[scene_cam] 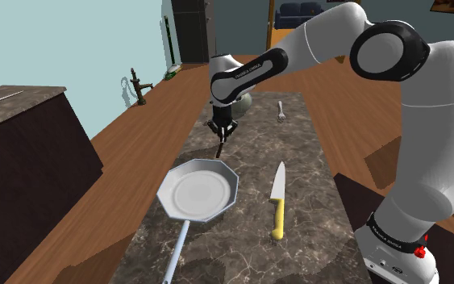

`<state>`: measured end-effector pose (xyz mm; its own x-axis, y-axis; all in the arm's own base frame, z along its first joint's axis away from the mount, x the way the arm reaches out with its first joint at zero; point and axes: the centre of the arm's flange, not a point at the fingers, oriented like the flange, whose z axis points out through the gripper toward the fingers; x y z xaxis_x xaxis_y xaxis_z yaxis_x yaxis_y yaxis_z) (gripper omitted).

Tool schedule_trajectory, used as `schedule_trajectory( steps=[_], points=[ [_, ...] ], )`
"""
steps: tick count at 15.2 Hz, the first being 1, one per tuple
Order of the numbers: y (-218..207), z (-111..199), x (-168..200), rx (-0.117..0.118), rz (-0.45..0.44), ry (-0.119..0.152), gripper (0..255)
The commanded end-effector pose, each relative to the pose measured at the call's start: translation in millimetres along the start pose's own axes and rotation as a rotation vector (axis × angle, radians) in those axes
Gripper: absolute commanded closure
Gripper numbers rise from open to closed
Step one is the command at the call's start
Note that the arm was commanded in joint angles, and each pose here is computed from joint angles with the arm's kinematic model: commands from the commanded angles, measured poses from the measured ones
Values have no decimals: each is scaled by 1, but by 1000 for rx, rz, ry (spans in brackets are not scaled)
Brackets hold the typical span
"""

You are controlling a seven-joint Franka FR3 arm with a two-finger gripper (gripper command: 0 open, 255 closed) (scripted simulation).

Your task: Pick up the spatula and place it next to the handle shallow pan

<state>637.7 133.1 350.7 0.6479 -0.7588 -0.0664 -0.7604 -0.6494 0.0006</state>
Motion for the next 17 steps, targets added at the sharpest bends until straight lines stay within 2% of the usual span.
schedule_trajectory(
  steps=[1,3,4,9,13,17],
  points=[
    [0,0,0,0,0,0,255],
    [0,0,0,0,0,0,255],
    [0,0,0,0,0,0,0],
    [0,0,0,0,0,0,0],
    [0,-50,0,0,0,0,0],
    [0,-50,0,0,0,0,0]
  ],
)
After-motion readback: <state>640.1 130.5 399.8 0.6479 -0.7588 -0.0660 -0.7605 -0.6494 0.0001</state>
